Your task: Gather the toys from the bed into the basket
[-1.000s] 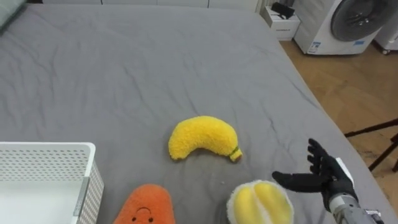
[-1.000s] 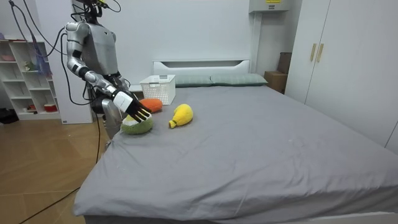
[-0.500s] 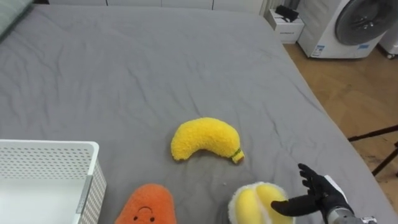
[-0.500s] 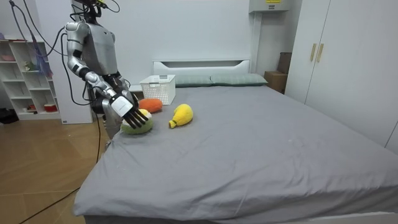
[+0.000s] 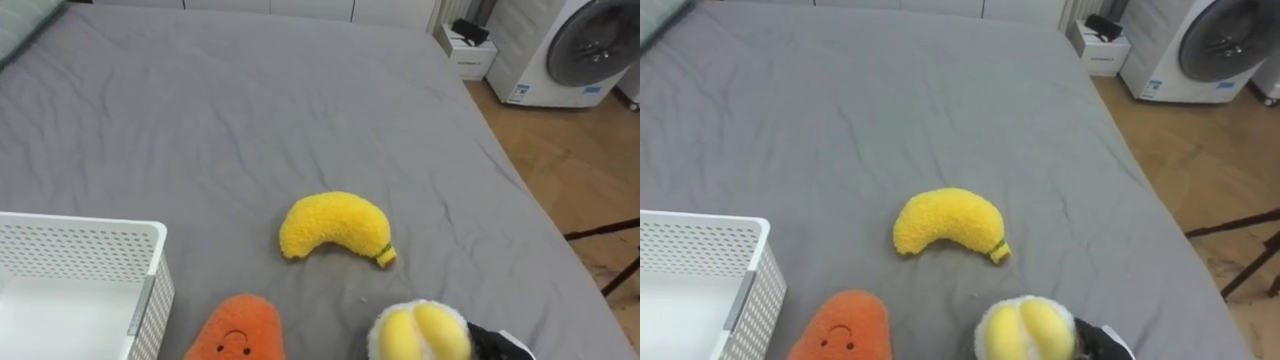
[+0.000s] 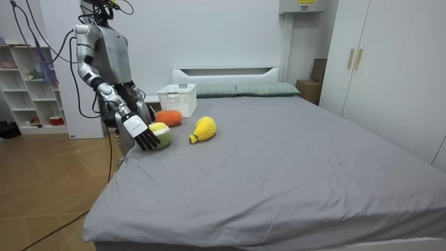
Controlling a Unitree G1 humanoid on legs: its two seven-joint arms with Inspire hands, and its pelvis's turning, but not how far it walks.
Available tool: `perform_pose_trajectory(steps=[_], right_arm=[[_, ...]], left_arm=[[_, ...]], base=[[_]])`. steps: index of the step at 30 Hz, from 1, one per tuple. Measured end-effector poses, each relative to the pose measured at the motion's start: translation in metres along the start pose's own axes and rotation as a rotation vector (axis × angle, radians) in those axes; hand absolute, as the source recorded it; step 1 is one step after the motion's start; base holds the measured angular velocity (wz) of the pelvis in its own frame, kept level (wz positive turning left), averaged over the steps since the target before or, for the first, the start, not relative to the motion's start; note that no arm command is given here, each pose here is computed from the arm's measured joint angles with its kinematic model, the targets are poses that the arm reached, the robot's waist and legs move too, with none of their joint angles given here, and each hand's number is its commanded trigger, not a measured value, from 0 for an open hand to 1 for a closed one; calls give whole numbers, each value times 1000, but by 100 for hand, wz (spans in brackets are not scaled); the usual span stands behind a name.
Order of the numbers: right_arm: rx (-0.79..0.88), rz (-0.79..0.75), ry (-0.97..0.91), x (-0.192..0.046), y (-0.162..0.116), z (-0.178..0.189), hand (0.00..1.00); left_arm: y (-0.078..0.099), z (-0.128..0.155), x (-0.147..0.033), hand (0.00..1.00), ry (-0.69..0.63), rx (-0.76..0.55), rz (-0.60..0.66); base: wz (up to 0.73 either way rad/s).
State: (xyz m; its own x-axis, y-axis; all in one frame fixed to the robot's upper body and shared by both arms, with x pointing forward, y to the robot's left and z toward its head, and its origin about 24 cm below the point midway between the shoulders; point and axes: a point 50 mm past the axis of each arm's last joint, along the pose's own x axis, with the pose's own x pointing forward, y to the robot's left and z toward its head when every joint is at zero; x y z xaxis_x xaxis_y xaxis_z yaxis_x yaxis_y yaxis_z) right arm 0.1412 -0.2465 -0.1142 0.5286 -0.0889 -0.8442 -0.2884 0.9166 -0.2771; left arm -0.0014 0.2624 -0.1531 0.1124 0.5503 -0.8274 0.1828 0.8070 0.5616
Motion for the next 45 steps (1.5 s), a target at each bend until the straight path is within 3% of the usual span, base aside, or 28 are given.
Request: perform_pose_trajectory(steps=[1,19,37,45], right_arm=[[-1,-1,-1,0,0,1,100],[-80,33,-19,4,23,9,100],[-71,28,-32,3,21,12,100],[-49,-94,-295,-14,-7,73,100]], left_arm=[[0,0,0,0,-1,0,0],[-7,8,-2,0,-23,37,-25],[-5,8,-2,0,-21,25,-28],[-6,12,-1,0,-23,25,-34]], base=[[5],[1],[0],[2]])
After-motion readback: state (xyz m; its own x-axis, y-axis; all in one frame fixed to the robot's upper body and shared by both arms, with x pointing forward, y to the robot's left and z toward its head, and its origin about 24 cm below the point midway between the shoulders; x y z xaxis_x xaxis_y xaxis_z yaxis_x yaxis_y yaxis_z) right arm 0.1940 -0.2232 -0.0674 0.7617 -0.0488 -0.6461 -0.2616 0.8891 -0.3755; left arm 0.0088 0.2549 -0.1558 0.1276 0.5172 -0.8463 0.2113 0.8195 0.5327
